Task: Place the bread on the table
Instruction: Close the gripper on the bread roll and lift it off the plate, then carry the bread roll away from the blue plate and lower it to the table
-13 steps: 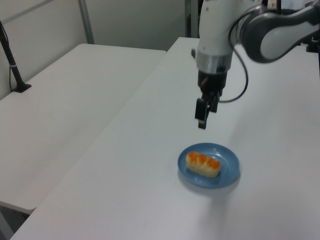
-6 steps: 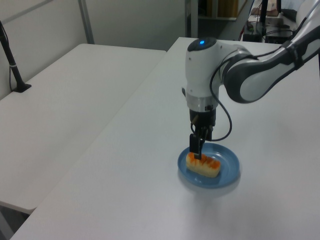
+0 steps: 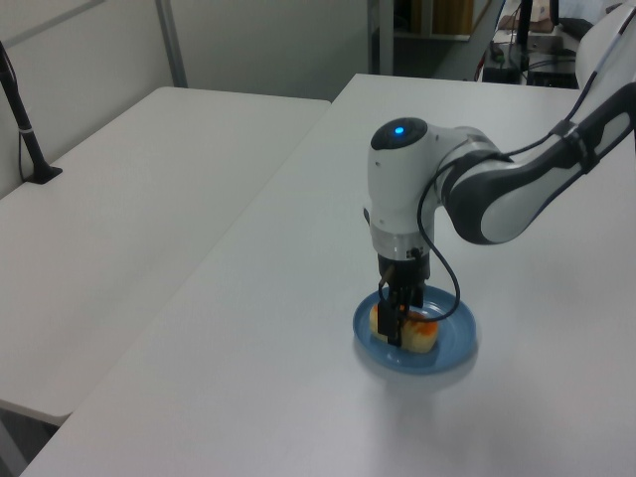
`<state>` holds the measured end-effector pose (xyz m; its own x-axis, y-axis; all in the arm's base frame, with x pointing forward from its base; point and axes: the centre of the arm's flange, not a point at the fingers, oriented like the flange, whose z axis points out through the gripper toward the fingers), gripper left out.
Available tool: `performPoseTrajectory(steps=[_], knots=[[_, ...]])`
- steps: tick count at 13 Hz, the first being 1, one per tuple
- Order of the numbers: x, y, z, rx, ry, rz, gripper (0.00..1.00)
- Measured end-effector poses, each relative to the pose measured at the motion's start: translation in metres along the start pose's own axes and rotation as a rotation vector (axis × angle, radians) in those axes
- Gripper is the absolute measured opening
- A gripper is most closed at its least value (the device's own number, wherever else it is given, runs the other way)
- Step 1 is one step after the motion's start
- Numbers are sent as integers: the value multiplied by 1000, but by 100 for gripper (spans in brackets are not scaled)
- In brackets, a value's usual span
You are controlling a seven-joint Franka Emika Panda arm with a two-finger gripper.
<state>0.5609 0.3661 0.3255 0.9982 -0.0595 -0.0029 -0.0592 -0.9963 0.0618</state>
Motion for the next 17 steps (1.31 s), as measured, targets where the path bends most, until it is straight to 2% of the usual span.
performPoseTrajectory(steps=[2,3,5,7,8,10,14,17], knots=[[-2,-1,10,0,-2,4,96],[-2,-1,13,-1,-4,6,84],[-2,-1,13,-1,-4,7,80],[-2,-1,13,0,-4,7,58],[-2,-1,12,1,-2,8,42],[-1,-1,11,1,-1,8,39],[0,1,-4,9,18,-8,38],[-3,17,-64,0,39,-127,38]])
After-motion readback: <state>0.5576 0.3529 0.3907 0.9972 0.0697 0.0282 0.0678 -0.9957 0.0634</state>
